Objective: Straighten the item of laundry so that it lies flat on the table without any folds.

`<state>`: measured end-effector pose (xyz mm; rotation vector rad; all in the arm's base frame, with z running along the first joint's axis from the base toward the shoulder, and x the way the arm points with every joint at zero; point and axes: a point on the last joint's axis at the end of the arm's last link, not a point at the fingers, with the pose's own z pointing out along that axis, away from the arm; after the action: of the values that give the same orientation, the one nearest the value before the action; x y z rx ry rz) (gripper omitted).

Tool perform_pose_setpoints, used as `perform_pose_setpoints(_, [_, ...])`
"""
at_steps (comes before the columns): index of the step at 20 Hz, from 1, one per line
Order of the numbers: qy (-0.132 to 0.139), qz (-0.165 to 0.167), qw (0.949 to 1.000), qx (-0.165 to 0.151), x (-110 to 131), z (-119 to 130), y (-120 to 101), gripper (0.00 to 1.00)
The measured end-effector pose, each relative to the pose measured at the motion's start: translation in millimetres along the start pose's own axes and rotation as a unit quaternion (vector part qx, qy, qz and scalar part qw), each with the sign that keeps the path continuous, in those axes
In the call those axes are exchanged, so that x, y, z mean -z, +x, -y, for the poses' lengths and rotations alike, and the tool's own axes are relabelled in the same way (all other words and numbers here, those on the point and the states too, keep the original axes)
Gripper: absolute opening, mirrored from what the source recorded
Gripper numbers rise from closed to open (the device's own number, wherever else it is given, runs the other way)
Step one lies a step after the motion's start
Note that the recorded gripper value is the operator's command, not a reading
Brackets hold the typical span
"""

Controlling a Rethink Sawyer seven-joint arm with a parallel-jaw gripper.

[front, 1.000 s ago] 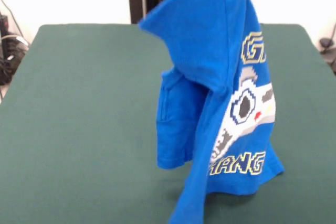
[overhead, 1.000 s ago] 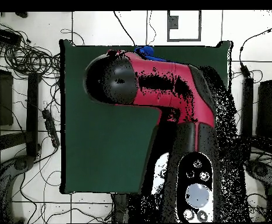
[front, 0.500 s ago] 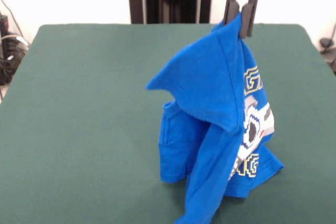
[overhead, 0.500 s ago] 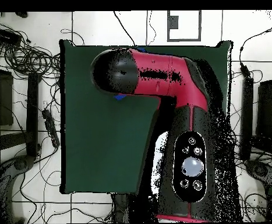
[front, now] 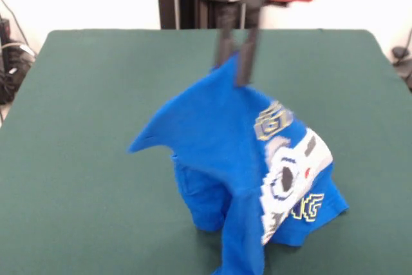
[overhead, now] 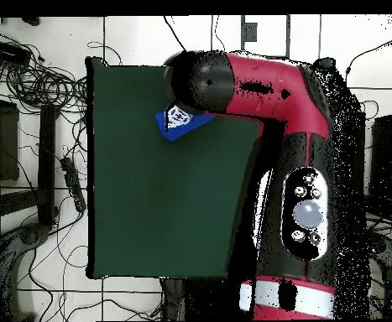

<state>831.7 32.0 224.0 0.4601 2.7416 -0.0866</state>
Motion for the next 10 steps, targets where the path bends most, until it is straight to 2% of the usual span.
perform_pose_setpoints(2, [0.003, 0.003, 0.9999, -0.015, -8.6, 23.4, -13.9, 0.0])
perform_pose_setpoints(3, [0.007, 0.006, 0.9996, -0.027, -16.3, 43.5, -24.6, 0.0])
perform_pose_setpoints(7, [0.014, 0.01, 0.9989, -0.044, -27.2, 73.0, -37.3, 0.0])
perform_pose_setpoints(8, [0.018, 0.012, 0.9983, -0.054, -33.9, 92.1, -44.5, 0.0])
perform_pose_setpoints(10, [0.02, 0.012, 0.9979, -0.061, -38.0, 103.8, -48.5, 0.0])
